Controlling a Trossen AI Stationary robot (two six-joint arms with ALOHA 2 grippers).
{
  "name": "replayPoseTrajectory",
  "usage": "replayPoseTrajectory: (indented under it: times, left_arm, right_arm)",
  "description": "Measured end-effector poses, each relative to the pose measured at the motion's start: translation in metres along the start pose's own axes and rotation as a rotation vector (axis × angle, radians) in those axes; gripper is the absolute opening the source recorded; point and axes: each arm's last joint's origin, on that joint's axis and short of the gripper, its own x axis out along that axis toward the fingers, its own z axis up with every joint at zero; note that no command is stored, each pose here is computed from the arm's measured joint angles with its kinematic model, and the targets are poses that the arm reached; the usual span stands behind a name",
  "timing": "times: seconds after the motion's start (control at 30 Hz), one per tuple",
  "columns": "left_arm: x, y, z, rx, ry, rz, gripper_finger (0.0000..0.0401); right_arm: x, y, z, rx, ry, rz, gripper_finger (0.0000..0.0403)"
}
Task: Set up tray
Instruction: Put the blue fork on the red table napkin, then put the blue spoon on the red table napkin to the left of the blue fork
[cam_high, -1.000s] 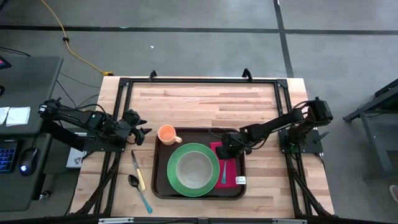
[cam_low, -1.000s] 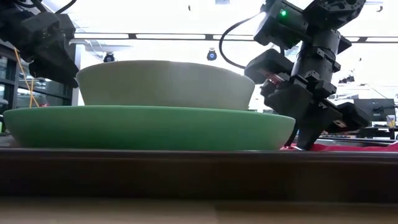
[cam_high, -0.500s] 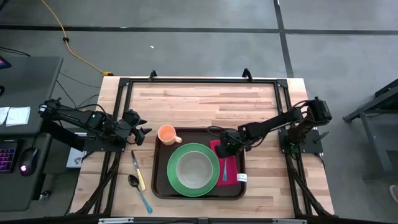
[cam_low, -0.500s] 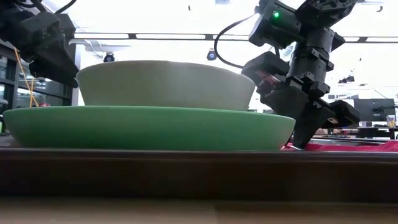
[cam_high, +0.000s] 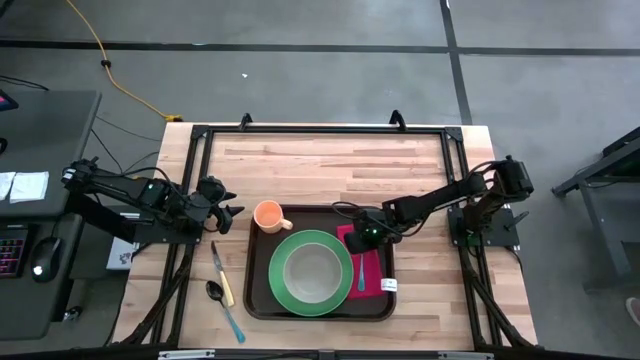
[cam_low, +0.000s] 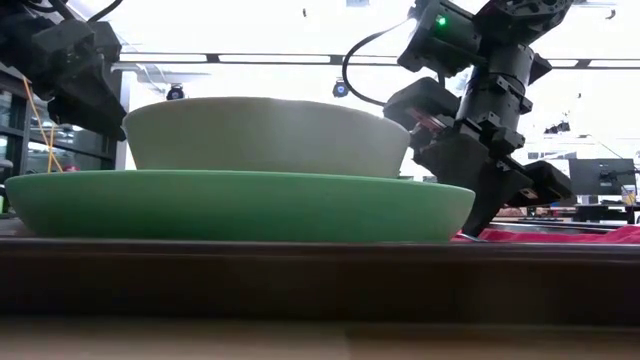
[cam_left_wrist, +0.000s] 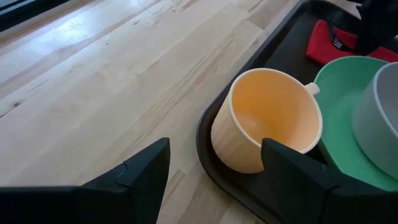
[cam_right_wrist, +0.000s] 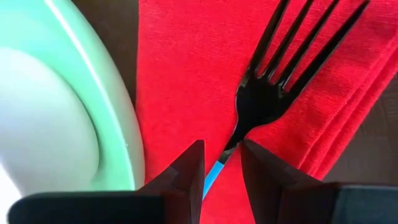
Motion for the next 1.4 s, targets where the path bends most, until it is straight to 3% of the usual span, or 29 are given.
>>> replayPoseTrajectory:
  times: [1.07,1.4]
  left_arm:
    - [0.0,-0.001,0.001,-0.014,-0.013,-0.012,0.0281]
    - [0.0,-0.001,0.001,-0.014,-0.012,-0.011,0.0282]
  right_arm:
    - [-0.006,0.008,0.01,-0.107,-0.003,0.036,0.0084]
    - [-0.008,0.005,0.011,-0.117,0.001,-0.01,0.0084]
